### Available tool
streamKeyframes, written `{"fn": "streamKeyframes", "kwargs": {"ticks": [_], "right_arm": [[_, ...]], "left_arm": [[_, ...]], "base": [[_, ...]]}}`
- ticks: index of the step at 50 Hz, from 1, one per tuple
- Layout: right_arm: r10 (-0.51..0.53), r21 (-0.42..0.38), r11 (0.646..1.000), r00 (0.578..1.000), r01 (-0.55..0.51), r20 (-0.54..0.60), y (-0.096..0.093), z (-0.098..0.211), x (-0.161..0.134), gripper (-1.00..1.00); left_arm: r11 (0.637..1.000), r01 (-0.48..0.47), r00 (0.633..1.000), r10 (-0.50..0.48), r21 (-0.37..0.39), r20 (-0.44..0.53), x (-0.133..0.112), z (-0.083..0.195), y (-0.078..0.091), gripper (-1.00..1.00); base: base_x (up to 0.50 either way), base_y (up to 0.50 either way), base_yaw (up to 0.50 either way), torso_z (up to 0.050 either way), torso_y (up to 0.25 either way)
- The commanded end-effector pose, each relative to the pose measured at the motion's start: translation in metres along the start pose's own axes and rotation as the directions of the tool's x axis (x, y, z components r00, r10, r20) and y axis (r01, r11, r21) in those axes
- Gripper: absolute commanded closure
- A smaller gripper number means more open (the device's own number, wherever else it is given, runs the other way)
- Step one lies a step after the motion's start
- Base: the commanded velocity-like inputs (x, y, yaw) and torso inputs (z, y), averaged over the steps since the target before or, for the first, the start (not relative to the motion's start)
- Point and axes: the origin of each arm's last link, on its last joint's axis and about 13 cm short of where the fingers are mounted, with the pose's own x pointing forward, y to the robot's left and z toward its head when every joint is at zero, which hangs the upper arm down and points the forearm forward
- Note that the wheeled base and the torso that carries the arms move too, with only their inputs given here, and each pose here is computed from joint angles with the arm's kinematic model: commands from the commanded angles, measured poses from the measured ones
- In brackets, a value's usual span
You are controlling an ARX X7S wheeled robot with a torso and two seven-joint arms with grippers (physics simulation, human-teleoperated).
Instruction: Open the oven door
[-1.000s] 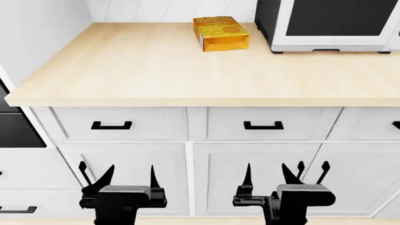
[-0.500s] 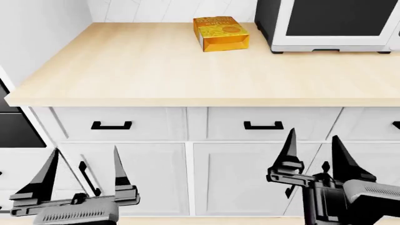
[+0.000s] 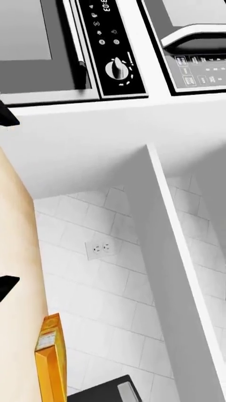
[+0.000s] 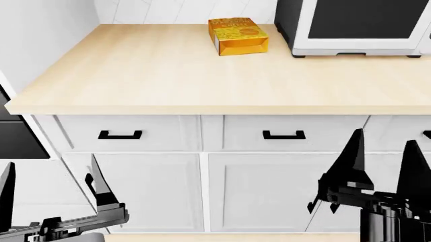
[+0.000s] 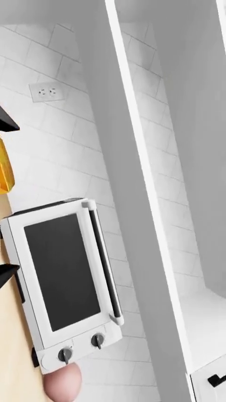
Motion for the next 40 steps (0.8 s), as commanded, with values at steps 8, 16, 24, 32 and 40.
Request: {"fn": "streamKeyframes", "kwargs": {"ticks": [8, 16, 24, 32, 40], "right_arm": [[0.015, 0.038, 0.999, 0.995, -0.019, 0.102, -0.001, 0.02, -0.005, -1.0], [0.032, 0.041, 0.998, 0.992, -0.037, 0.125, -0.001, 0.023, -0.007, -1.0], [0.047, 0.037, 0.998, 0.985, -0.054, 0.164, -0.001, 0.028, -0.011, -1.0], [0.034, 0.039, 0.999, 0.995, -0.038, 0.091, 0.0, 0.019, -0.006, -1.0], [0.034, 0.039, 0.999, 0.995, -0.038, 0.091, 0.0, 0.019, -0.006, -1.0]], "left_arm": [[0.999, -0.025, 1.0, 0.024, 0.029, 0.007, 0.001, 0.0, 0.003, -1.0], [0.999, -0.022, 1.0, 0.022, 0.028, 0.004, 0.0, 0.0, 0.004, -1.0], [0.999, -0.019, 1.0, 0.019, 0.027, 0.002, 0.0, 0.0, 0.003, -1.0], [1.0, -0.015, 1.0, 0.015, 0.025, -0.003, 0.001, -0.002, 0.002, -1.0], [1.0, -0.015, 1.0, 0.015, 0.025, -0.003, 0.001, -0.002, 0.002, -1.0]], "base": [[0.0, 0.0, 0.0, 0.0, 0.0], [0.0, 0.0, 0.0, 0.0, 0.0], [0.0, 0.0, 0.0, 0.0, 0.0], [0.0, 0.0, 0.0, 0.0, 0.0], [0.0, 0.0, 0.0, 0.0, 0.0]]}}
